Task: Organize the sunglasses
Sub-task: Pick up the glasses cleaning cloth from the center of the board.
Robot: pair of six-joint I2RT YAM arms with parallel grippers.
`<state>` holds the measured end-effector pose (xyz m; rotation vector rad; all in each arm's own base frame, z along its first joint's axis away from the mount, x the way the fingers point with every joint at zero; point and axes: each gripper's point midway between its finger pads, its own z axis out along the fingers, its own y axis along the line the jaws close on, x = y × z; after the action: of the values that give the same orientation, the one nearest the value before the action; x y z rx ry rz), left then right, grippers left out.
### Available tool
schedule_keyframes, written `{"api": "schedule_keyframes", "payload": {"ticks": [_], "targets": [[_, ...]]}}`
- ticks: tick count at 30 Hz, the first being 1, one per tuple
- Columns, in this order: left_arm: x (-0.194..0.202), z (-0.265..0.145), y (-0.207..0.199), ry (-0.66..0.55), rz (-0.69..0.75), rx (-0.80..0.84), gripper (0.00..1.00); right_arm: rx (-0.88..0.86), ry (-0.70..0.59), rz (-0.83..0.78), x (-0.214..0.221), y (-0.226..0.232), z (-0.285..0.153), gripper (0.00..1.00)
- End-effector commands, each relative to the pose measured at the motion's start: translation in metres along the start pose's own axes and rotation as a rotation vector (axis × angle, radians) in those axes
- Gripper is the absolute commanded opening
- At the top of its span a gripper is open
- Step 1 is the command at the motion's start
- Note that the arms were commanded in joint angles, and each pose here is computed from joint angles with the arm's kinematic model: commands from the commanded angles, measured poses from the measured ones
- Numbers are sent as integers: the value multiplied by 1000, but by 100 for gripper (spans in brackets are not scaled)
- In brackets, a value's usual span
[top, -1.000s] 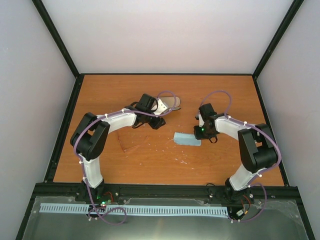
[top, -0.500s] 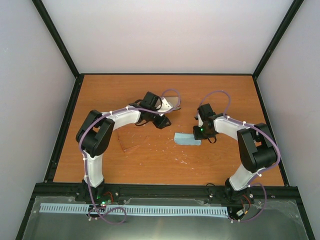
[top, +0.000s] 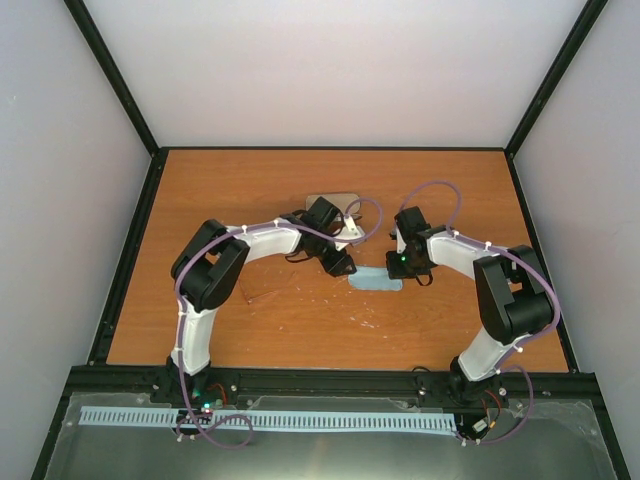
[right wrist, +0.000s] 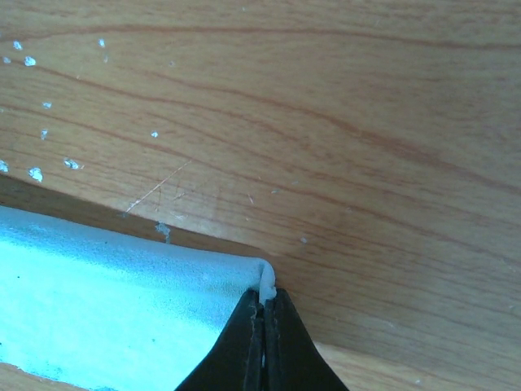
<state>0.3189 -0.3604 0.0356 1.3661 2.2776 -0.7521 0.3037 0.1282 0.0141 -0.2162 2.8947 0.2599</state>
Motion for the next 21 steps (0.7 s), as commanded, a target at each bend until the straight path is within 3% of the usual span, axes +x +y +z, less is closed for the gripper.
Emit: {"api": "schedule_keyframes", "payload": {"ticks": [1, 12, 21], "targets": [[-9, 2, 1, -10, 17, 12, 55, 14, 71, 9, 17, -2, 10, 3], [-9, 13, 3, -1, 11, 15, 49, 9, 70, 12, 18, -1, 10, 3], [-1, 18, -4, 14, 7, 43, 27, 8, 68, 15, 17, -1, 9, 3]]}}
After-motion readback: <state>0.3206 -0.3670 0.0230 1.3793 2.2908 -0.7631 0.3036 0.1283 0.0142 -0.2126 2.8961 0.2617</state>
